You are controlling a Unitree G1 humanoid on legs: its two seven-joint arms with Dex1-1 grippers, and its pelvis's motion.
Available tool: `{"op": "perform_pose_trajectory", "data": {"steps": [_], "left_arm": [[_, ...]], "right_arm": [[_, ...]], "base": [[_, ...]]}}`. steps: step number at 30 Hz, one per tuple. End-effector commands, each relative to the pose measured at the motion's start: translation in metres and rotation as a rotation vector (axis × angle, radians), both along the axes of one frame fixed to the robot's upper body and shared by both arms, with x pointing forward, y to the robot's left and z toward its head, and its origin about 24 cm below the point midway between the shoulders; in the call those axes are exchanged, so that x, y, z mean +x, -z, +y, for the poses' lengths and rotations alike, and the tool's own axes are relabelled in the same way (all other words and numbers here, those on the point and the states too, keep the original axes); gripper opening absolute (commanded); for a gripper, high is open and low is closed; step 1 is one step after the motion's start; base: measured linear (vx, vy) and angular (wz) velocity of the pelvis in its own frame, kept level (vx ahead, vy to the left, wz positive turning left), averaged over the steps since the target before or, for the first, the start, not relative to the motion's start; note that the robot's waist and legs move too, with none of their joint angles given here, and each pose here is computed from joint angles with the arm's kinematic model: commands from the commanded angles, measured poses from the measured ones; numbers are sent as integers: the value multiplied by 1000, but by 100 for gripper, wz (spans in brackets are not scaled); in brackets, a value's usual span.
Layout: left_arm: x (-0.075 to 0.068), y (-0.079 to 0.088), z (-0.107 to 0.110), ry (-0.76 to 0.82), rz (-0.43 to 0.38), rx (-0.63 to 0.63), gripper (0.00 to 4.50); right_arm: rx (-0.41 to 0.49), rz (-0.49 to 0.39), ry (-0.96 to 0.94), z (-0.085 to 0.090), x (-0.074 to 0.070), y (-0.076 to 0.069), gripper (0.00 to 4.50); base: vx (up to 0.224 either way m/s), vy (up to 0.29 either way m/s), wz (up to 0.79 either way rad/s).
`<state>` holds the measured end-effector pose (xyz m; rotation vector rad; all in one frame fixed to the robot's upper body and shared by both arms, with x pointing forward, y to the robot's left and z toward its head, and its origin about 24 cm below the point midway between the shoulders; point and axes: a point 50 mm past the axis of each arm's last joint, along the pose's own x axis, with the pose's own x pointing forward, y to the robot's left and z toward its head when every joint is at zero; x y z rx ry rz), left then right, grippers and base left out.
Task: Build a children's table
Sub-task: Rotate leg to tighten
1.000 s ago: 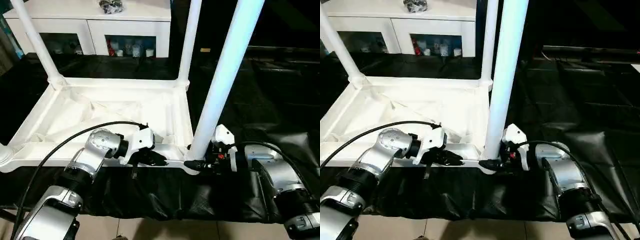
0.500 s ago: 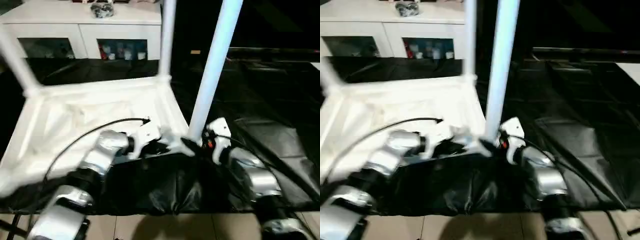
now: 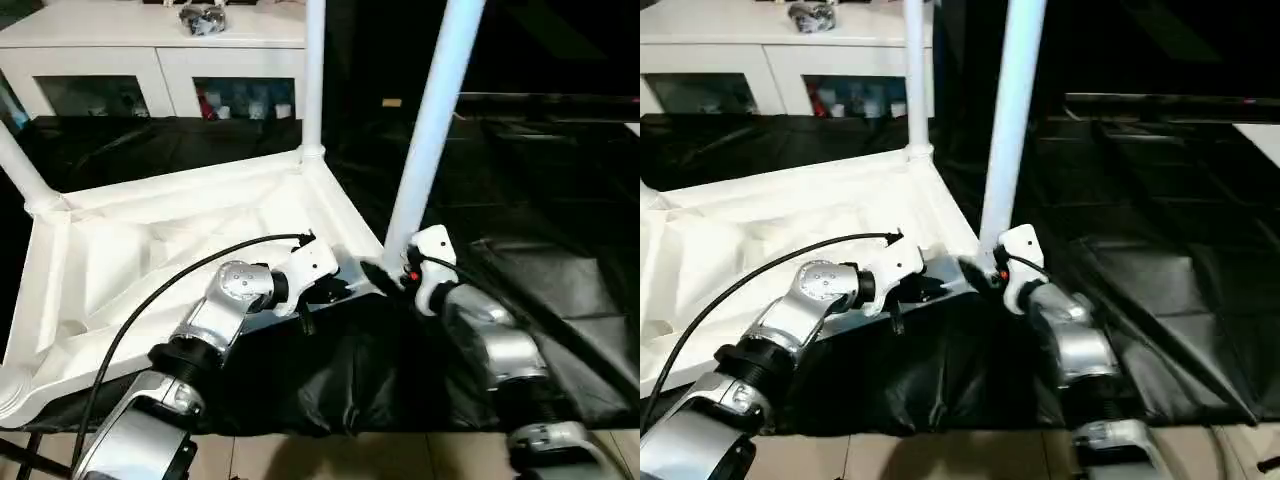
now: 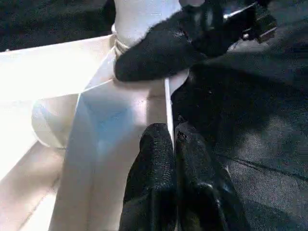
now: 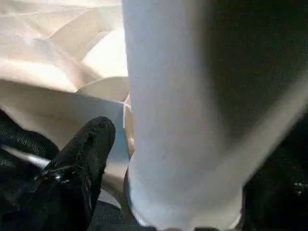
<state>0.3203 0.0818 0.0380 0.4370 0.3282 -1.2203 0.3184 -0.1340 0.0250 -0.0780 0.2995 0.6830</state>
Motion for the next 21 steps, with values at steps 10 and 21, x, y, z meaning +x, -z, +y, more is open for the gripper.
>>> {"op": "perform_pose_trajectory", "data": {"steps": [10, 21], "left_arm": [[-13, 0, 12, 198, 65, 19, 0], [-13, -2, 31, 251, 87, 65, 0]], "right_arm": [[24, 95, -568, 13, -31, -6, 378], [37, 182, -770, 9, -49, -6, 338]], "base": [[0, 0, 0], [0, 0, 0]]}}
